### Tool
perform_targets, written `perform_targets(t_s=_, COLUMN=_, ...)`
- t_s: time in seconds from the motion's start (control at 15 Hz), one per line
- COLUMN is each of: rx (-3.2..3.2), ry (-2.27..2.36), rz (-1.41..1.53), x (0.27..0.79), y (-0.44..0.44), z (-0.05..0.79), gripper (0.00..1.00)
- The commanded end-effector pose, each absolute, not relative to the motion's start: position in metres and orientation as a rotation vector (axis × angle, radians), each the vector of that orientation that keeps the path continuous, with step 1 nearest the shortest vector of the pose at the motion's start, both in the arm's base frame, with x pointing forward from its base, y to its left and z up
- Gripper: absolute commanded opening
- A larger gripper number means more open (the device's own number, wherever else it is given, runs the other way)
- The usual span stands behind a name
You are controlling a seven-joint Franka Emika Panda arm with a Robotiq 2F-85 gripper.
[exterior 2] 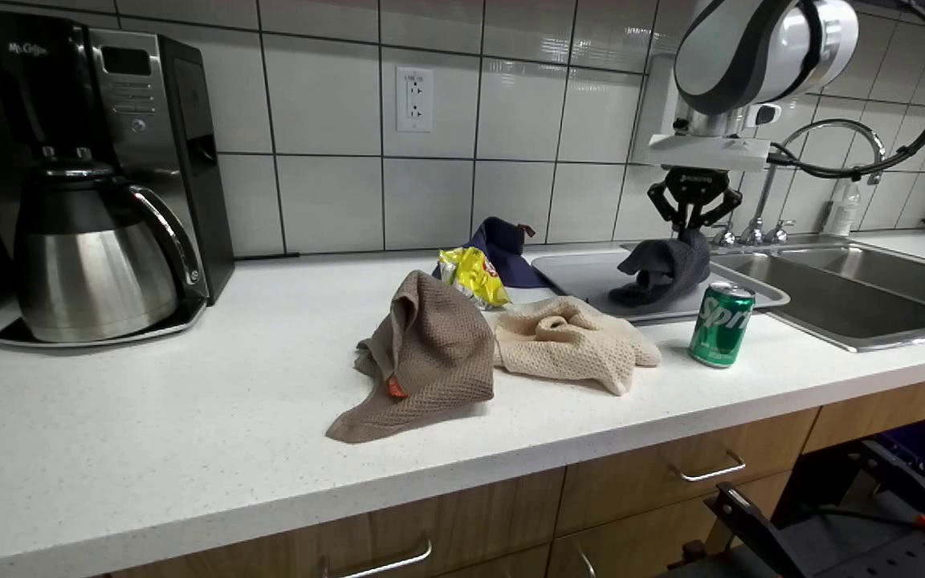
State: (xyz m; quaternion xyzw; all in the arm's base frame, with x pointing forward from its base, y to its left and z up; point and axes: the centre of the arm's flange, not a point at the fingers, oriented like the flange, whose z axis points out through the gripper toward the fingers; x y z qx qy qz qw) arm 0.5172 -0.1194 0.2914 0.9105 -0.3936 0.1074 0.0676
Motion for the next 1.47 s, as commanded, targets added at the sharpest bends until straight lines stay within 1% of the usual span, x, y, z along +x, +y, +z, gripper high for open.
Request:
perform_targets(t_s=0.0, rx=2.729, ry=-1.253, rz=0.382, x=0.488, y=-0.121, z=0.325, gripper=0.01)
perform_targets(t_s=0.67, rx=2.673, ry=-1.410, rz=0.473, x=0.458, y=-0.152, z=0.361, gripper=0.01)
perform_targets(t_s=1.4, rx=2.651, ry=-1.476, rz=0.594, x=0.450, y=-0.157, z=0.397, gripper=0.01)
